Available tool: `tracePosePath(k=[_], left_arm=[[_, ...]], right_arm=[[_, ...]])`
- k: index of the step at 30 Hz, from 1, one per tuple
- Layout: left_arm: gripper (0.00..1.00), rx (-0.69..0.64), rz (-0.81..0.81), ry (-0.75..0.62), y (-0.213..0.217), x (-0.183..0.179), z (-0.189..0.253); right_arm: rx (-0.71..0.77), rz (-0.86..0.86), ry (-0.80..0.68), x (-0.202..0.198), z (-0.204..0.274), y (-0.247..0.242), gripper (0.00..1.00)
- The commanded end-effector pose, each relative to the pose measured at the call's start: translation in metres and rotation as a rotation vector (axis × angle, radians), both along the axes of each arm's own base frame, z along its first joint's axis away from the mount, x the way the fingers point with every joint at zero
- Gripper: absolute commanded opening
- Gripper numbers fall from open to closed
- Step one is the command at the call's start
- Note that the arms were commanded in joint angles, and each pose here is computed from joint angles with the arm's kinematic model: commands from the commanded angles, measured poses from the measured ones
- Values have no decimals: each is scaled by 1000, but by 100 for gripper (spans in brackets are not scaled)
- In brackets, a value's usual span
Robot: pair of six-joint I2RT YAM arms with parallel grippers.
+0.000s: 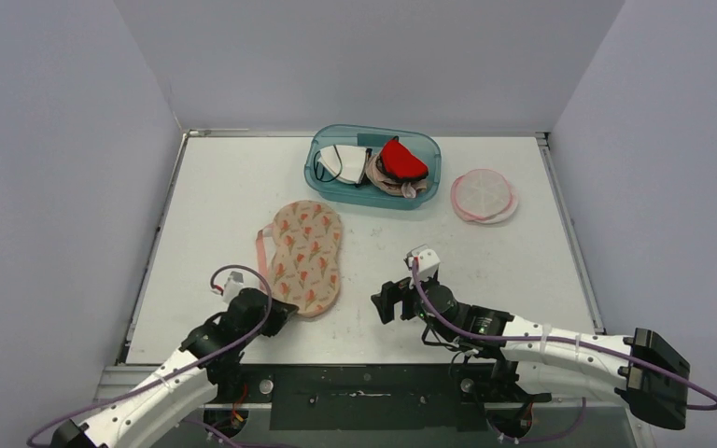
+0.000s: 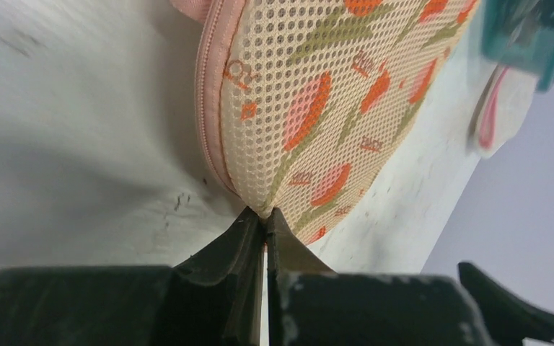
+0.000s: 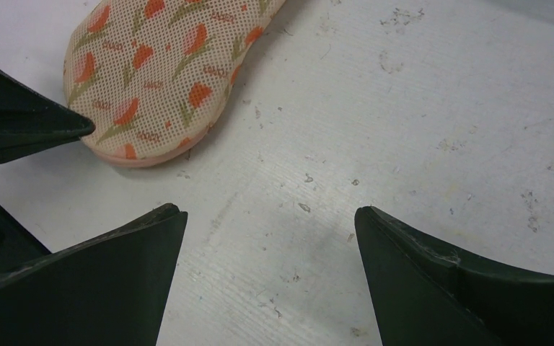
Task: Unzip the laundry bag and remove the bra
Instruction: Adjust the laundry bag at the center of the board.
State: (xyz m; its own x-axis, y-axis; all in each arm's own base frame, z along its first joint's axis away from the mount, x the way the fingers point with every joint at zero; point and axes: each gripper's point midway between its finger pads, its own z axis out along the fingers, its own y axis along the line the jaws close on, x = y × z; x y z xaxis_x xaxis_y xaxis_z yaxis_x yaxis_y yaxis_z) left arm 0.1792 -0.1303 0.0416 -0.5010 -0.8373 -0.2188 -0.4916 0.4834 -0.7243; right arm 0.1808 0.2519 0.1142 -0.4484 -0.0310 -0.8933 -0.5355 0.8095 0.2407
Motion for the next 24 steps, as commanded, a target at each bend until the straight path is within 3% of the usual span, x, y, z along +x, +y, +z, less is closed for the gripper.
tracePosePath(k=[1, 11, 15, 19, 24], left_arm=[[0, -38, -22, -40, -26, -5, 8], [3, -6, -164, -39, -57, -29, -4], [39, 60, -266, -111, -66, -28, 18], [63, 211, -353, -184, -63, -21, 59], [75, 396, -319, -331, -35, 0, 113]], right_arm=[[-7, -66, 3, 7, -3, -7, 91], [-37, -118, 31, 12, -16, -11, 91], [-24, -121, 32, 12, -13, -12, 91], [-8, -93, 48, 9, -7, -5, 91], [62, -16, 81, -4, -4, 8, 90]])
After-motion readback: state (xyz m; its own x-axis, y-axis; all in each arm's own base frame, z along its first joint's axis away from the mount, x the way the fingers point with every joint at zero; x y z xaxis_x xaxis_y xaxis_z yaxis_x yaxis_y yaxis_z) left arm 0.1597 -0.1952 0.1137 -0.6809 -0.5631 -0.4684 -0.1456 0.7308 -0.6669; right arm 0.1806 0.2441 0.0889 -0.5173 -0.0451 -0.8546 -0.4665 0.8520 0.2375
